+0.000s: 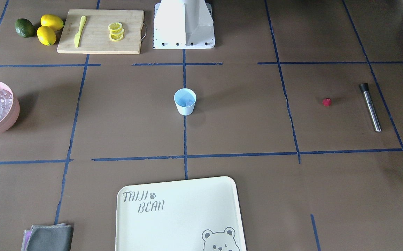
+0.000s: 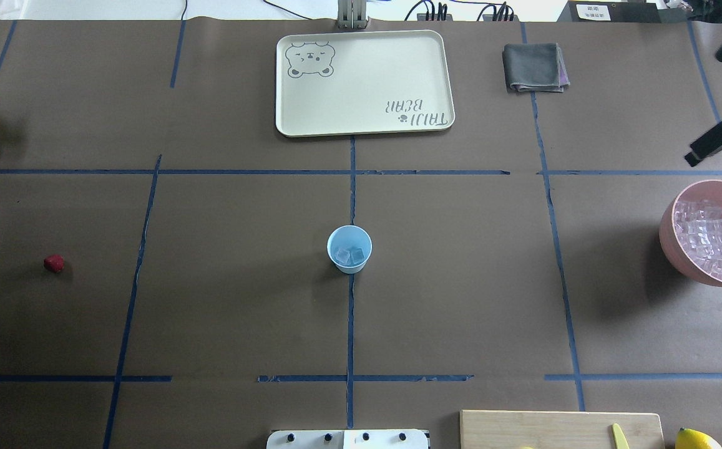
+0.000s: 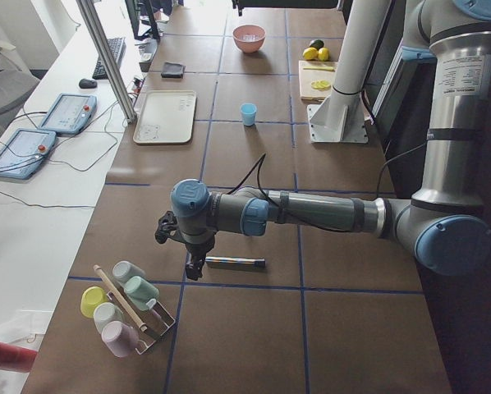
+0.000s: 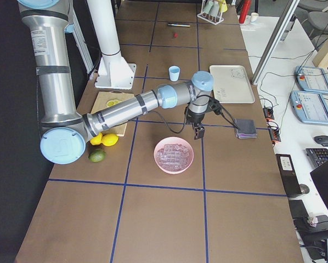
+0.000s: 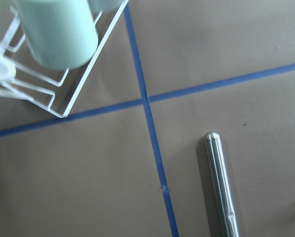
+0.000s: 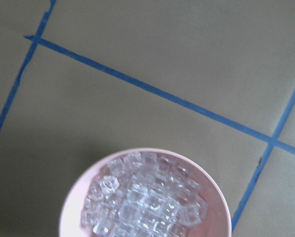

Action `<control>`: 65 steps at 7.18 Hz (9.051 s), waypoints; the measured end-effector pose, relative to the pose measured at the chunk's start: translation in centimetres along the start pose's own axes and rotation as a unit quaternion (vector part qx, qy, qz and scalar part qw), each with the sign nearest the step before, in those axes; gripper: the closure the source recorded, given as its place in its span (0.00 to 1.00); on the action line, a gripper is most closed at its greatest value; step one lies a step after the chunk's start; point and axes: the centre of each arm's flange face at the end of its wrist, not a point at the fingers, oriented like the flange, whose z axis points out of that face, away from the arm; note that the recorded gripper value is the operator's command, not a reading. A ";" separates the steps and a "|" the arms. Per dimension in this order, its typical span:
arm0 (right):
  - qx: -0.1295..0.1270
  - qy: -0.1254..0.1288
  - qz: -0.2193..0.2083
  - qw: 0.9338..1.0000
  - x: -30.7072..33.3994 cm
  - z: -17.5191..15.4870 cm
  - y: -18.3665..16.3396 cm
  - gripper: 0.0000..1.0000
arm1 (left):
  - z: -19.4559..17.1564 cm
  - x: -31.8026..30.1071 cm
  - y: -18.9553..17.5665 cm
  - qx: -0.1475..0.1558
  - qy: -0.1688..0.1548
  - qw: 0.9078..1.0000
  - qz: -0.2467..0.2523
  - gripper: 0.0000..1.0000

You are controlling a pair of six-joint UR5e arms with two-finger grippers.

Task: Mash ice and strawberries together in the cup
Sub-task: 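Move the right gripper back over the pink bowl, then move the left gripper down over the red strawberry, then close the left gripper on the strawberry and lift it, then carry the strawberry with the left gripper over the blue cup, then lower the strawberry into the cup and open the left gripper, then withdraw the left gripper away from the cup, then move the left gripper to the metal muddler lying on the table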

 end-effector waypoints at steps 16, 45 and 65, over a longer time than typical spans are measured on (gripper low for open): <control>0.012 -0.002 0.097 0.995 8.0 -1.3 12.4 0.01 | 17.5 24.7 4.9 0.015 0.043 0.998 -0.039 0.00; 0.011 -0.003 0.098 0.995 8.0 -1.1 12.6 0.01 | 5.1 78.3 -10.2 0.028 0.083 0.977 -0.194 0.00; 0.009 -0.001 0.098 0.995 8.0 -1.1 12.7 0.01 | 6.9 -1.0 4.0 0.044 0.011 0.997 -0.063 0.00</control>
